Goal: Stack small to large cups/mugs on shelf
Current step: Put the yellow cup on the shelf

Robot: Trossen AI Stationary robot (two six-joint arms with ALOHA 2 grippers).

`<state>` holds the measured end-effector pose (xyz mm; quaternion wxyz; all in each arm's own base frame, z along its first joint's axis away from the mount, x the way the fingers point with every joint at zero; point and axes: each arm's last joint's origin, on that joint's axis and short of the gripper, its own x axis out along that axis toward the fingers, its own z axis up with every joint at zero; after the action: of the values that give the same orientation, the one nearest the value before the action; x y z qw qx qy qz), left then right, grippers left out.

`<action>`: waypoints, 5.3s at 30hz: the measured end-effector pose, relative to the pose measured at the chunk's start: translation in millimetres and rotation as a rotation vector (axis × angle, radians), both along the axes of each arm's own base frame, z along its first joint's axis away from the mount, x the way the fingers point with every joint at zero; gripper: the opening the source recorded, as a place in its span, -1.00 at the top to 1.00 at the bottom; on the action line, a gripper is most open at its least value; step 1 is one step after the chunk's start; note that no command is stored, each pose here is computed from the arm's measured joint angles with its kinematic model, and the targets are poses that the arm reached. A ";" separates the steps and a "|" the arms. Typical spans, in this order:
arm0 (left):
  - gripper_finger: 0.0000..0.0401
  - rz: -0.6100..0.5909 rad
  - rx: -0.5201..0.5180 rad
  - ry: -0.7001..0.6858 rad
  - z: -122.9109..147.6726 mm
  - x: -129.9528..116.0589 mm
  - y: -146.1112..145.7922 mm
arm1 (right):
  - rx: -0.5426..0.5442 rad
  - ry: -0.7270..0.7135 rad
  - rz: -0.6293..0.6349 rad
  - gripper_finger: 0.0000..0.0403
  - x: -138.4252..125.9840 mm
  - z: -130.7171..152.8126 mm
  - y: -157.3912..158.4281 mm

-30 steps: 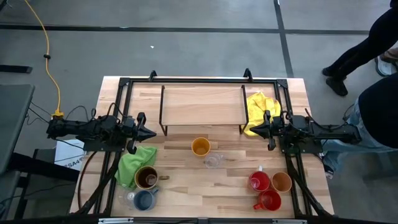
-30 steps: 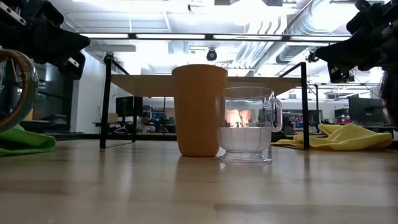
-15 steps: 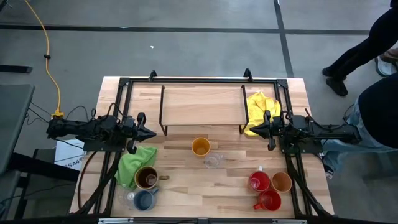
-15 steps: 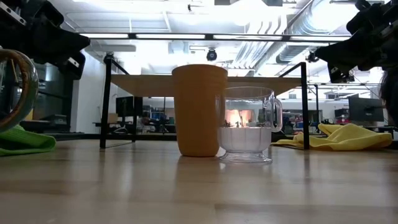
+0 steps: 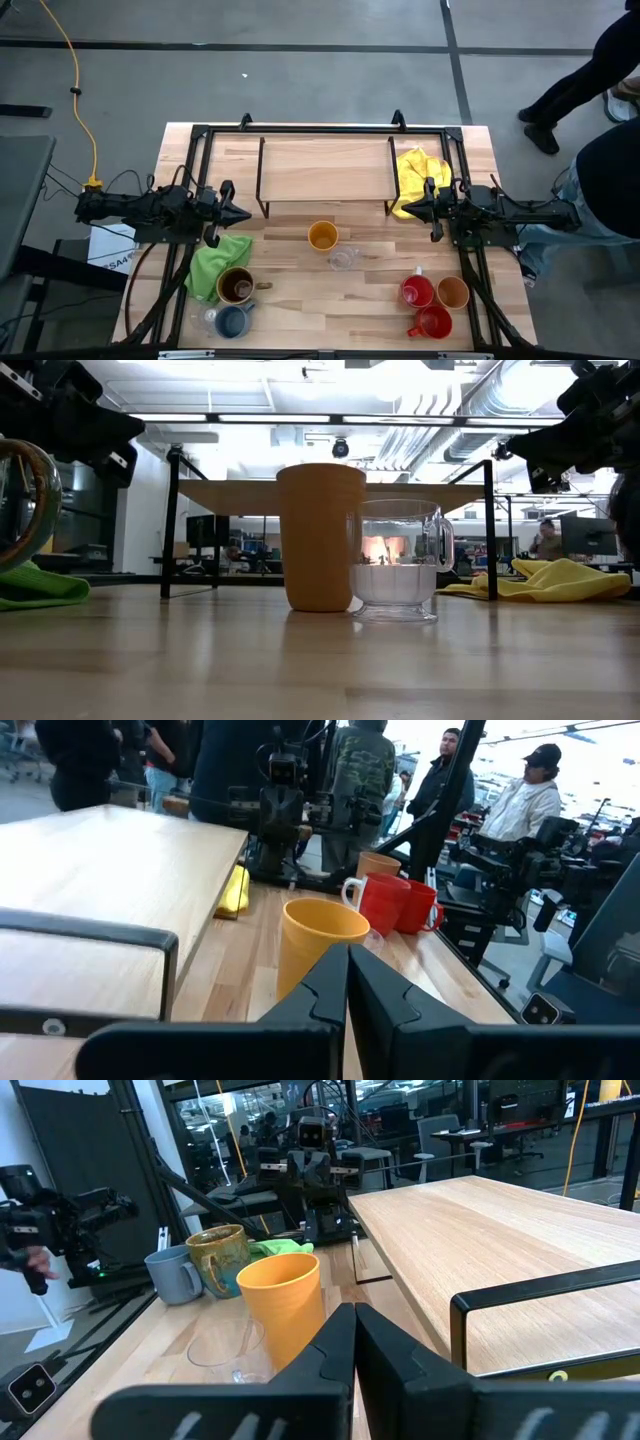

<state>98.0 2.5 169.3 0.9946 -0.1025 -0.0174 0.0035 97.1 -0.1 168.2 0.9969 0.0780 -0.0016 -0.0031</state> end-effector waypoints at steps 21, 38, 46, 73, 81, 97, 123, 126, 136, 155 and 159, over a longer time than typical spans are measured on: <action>1.00 0.133 -0.592 -0.696 100.0 -23.1 8.8 | 0.000 0.000 0.000 1.00 0.0 0.0 0.0; 0.24 0.112 -0.307 0.118 237.4 73.9 3.0 | 0.000 0.000 0.000 1.00 0.0 0.0 0.0; 0.27 0.034 -0.162 0.624 250.9 166.8 -25.1 | 0.000 0.001 0.000 1.00 0.0 -0.1 0.0; 0.28 0.677 -0.571 1.147 104.5 271.6 -51.4 | 0.000 0.000 0.000 1.00 0.0 0.1 0.0; 0.28 0.732 -0.683 1.130 83.2 273.1 -38.8 | 0.000 0.000 0.000 1.00 0.0 0.1 0.0; 0.28 0.724 -0.731 1.093 83.3 279.8 -12.8 | 0.000 0.000 0.001 1.00 0.0 0.0 0.0; 0.29 0.695 -0.670 1.138 69.2 286.6 -14.2 | 0.000 0.000 0.000 1.00 0.0 0.0 0.0; 0.36 0.694 -0.668 1.139 69.2 286.6 -14.6 | 0.000 -0.001 0.000 1.00 0.0 0.1 0.0; 0.91 0.693 -0.667 1.140 69.2 286.5 -14.6 | 0.000 -0.001 0.000 1.00 -0.1 0.1 0.0; 0.98 0.707 -0.660 1.172 70.3 281.9 -14.5 | 0.000 -0.001 0.001 1.00 -0.1 0.1 0.0; 0.99 0.706 -0.655 1.176 75.5 278.1 -14.3 | 0.000 -0.001 0.000 1.00 -0.1 0.1 0.0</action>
<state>376.1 -11.8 244.8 0.6987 -0.3619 0.4859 0.3805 97.0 -0.1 168.3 0.9969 0.0780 -0.0021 -0.0030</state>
